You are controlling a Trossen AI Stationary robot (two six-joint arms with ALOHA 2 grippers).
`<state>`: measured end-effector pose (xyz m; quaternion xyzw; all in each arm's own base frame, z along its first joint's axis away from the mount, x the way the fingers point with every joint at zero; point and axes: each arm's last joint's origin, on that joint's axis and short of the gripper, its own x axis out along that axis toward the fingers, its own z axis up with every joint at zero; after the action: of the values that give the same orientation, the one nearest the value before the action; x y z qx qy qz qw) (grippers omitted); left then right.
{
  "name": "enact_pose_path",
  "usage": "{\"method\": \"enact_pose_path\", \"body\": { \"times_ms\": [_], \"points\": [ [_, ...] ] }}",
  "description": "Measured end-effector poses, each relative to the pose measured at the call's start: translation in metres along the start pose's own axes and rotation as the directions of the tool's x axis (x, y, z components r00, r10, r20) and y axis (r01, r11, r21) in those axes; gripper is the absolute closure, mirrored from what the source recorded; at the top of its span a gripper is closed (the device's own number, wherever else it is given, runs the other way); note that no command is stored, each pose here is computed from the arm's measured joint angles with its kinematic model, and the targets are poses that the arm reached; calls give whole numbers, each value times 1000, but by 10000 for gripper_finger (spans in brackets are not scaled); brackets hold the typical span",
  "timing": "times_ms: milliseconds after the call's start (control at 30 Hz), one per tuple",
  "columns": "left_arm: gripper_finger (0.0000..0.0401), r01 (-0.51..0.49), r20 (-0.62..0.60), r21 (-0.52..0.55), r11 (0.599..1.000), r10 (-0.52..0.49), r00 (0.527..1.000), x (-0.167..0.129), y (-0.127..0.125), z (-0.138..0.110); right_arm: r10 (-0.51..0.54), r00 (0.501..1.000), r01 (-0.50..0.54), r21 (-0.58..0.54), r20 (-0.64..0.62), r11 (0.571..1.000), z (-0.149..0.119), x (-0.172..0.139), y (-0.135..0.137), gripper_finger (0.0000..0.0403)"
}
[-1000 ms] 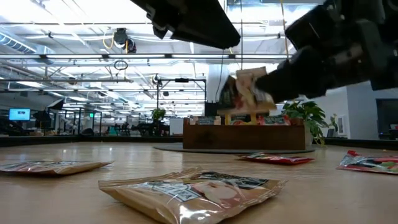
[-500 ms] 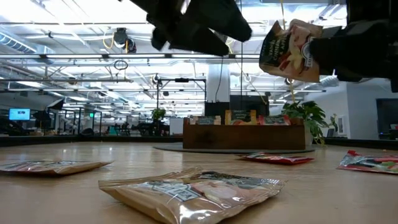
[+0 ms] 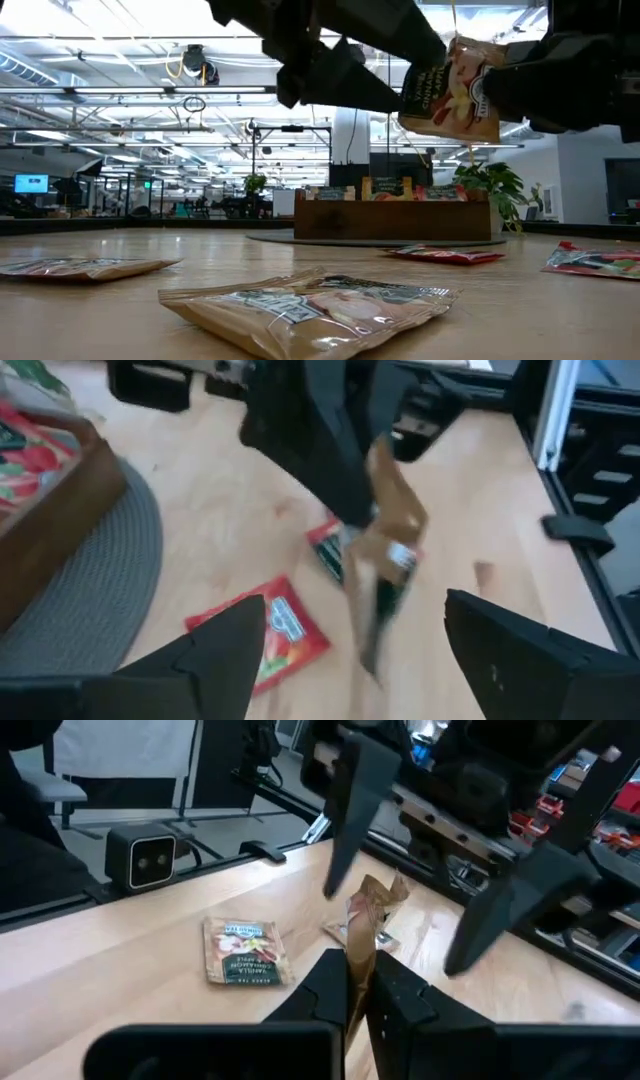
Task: Pick & Place Tea
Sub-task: Put the brown tea bag into the left section of the wooden organizer
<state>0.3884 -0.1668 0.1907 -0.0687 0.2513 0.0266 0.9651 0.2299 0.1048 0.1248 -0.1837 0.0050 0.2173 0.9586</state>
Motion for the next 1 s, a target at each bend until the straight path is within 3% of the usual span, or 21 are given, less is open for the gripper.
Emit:
{"method": "enact_pose_path", "body": {
  "times_ms": [267,600,833,1000],
  "points": [
    [172,-34,0,6,999,34,999,11,6,-6,-5,1000,5,6,-1,1000,0,0,0,393],
    [385,-129,26,45,991,127,992,11,9,-6,-119,990,122,29,-77,992,-4,0,-3,393],
    [394,-171,25,69,983,169,985,9,7,-9,-202,972,211,63,-123,975,-6,-1,-5,393],
    [394,-189,31,104,977,186,982,5,0,-12,-208,970,220,93,-123,971,-6,-1,-5,393]
  ]
}}
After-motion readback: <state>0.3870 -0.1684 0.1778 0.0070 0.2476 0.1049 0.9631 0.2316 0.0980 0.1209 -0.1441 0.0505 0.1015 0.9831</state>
